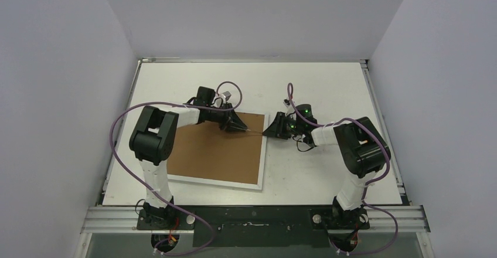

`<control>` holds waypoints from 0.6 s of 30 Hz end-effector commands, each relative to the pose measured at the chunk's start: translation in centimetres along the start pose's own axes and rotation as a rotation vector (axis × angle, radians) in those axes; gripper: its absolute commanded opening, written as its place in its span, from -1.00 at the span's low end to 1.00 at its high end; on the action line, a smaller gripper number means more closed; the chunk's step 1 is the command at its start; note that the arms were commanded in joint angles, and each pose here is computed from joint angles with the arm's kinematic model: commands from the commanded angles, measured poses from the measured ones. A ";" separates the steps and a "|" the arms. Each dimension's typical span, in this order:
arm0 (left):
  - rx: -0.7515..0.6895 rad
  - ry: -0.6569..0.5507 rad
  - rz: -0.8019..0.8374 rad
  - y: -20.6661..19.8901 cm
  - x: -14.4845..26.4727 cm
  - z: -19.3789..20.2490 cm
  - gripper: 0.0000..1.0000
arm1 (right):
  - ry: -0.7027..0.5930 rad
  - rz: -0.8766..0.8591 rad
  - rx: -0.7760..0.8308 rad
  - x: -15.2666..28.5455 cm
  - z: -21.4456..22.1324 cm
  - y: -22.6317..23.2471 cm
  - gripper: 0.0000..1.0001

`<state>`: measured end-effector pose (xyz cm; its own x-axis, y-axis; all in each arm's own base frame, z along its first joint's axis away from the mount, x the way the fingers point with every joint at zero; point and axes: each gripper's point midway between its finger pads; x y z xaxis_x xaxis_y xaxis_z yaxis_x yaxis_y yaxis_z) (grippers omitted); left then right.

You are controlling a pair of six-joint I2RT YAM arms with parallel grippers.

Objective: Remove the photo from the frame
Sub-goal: Release the photo frame item from the photo frame.

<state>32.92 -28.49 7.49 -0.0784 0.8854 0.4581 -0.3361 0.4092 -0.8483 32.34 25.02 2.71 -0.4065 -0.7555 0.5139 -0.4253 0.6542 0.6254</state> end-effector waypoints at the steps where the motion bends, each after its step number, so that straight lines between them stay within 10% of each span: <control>1: -0.059 -0.035 0.033 -1.3 -0.1 -1.9 -1.00 | -0.038 -0.041 0.043 -0.4 -1.5 1.1 -0.39; 11: -0.038 -0.038 -0.015 -0.2 -0.4 -2.3 -1.00 | -0.040 -0.037 0.048 -0.3 -1.6 1.1 -0.21; 18: -0.034 -0.039 -0.023 0.2 -0.6 -2.5 -1.00 | -0.040 -0.039 0.044 -0.3 -1.5 1.0 -0.47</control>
<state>34.04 -28.39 6.19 -0.0874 0.8671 0.4904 -0.3468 0.4350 -0.8310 32.22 25.06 2.70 -0.4017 -0.7576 0.5145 -0.4248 0.6519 0.6281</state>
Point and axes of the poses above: each gripper's point midway between its finger pads, its own x axis back along the fingers, its own y axis along the line the jaws close on, z = x × y, and after that the axes turned 11 degrees about x, right-handed
